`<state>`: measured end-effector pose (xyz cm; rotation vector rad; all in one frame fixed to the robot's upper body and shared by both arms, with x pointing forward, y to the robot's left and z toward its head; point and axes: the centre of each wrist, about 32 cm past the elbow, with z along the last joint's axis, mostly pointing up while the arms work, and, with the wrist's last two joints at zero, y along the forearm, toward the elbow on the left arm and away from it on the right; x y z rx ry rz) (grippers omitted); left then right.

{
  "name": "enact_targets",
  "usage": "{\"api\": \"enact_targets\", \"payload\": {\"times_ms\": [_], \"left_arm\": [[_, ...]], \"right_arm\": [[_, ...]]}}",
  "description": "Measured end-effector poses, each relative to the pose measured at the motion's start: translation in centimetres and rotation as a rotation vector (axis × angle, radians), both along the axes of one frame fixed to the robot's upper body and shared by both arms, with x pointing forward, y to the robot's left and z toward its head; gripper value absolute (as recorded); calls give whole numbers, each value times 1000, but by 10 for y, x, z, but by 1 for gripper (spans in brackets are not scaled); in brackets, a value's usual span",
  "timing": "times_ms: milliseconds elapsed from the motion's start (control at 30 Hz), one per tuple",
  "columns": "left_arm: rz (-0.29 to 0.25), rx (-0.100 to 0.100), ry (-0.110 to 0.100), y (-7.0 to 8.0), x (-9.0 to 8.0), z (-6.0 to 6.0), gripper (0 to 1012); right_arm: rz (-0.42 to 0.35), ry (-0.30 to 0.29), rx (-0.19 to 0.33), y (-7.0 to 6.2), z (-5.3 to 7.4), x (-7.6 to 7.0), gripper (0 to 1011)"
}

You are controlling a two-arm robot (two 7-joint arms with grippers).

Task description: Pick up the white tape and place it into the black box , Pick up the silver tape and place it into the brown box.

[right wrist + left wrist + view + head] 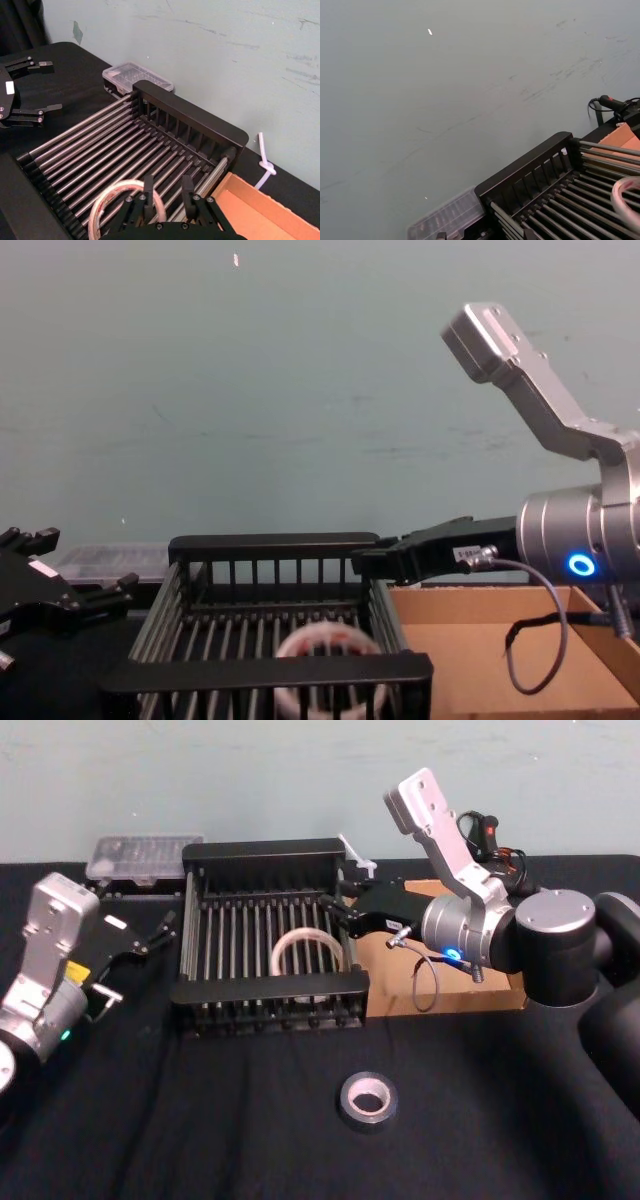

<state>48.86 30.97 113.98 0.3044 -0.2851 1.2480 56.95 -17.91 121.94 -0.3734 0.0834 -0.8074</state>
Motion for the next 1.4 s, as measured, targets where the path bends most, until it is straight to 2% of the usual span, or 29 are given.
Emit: {"api": "enact_targets", "payload": {"times_ms": [67, 200, 267, 367, 467, 500, 700, 867, 1100, 1333, 1400], "left_arm": [[0, 0, 0, 0, 0, 0, 1001], [0, 0, 0, 0, 0, 0, 1001], [0, 0, 0, 0, 0, 0, 1001], [0, 0, 0, 0, 0, 0, 1001], [0, 0, 0, 0, 0, 0, 1001], [0, 0, 0, 0, 0, 0, 1001], [0, 0, 0, 0, 0, 0, 1001], [0, 0, 0, 0, 0, 0, 1002], [0, 0, 0, 0, 0, 0, 1001], [0, 0, 0, 0, 0, 0, 1001], [0, 0, 0, 0, 0, 0, 1001]], "right_arm": [[0, 0, 0, 0, 0, 0, 367], [0, 1, 0, 0, 0, 0, 528], [0, 1, 0, 0, 0, 0, 570], [0, 1, 0, 0, 0, 0, 685], [0, 1, 0, 0, 0, 0, 739], [0, 1, 0, 0, 0, 0, 804], [0, 1, 0, 0, 0, 0, 972], [-1, -1, 2, -1, 0, -1, 1002], [-22, -7, 17, -11, 6, -12, 1002], [-45, -8, 36, -30, 12, -32, 1002], [-52, -3, 41, -39, 15, -44, 1002]]}}
